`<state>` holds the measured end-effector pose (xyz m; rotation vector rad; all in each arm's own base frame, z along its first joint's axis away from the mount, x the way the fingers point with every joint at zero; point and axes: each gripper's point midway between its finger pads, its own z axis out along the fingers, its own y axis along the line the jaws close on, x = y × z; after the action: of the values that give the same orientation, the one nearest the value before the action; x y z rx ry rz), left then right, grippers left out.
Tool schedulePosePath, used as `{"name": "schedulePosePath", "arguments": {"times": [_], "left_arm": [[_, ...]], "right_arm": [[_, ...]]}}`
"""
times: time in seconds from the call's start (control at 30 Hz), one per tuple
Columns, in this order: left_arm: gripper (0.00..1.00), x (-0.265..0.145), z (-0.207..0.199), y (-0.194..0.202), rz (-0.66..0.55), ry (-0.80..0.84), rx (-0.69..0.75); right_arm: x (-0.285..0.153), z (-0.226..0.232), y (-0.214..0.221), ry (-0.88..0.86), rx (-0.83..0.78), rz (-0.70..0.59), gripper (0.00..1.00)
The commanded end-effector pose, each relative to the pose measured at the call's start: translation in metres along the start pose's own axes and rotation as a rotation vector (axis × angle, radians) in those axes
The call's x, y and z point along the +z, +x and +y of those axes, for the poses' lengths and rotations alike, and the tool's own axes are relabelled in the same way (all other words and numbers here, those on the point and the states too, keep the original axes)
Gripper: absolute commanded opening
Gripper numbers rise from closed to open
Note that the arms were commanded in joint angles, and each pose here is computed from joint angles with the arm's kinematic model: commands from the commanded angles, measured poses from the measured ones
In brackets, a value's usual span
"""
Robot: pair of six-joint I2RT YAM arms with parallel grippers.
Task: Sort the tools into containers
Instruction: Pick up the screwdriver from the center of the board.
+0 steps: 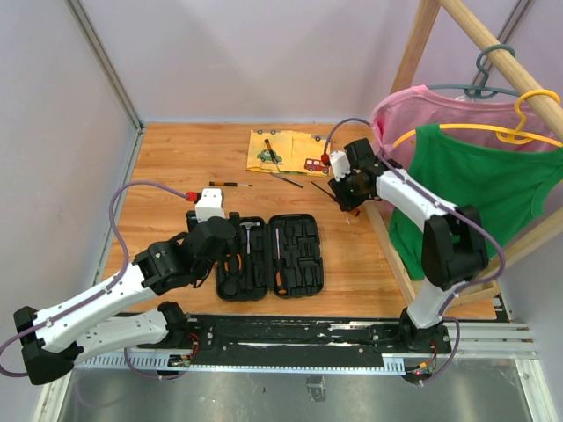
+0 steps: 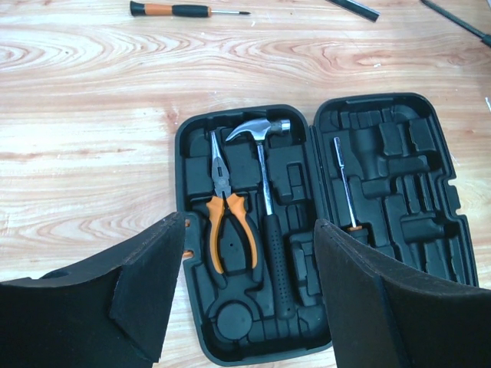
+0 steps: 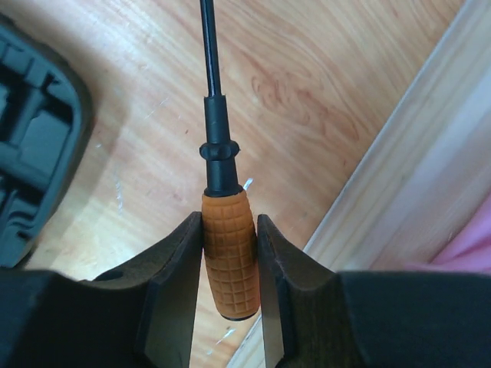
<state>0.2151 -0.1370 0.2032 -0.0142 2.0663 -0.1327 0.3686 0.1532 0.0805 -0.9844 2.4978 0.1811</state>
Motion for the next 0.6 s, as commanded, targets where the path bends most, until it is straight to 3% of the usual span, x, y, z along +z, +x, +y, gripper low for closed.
{"name": "schedulePosePath", "arguments": {"times": [0.0, 0.2, 0.43, 0.57], "left_arm": [[0.72, 0.003, 0.000, -0.002, -0.015, -0.004, -0.004], [0.72, 0.002, 0.000, -0.003, -0.018, 0.006, -0.008], [0.72, -0.004, 0.001, -0.010, -0.042, 0.026, -0.038], [0.71, -0.013, 0.001, -0.020, -0.084, 0.068, -0.084]], "right_arm": [[-0.021, 0.013, -0.006, 0.029, 0.110, -0.132, 0.06], [-0.045, 0.049, -0.006, -0.088, 0.173, -0.289, 0.03], [-0.065, 0.072, -0.029, -0.128, 0.324, -0.611, 0.01], [-0.087, 0.089, -0.039, -0.175, 0.242, -0.781, 0.01]]}}
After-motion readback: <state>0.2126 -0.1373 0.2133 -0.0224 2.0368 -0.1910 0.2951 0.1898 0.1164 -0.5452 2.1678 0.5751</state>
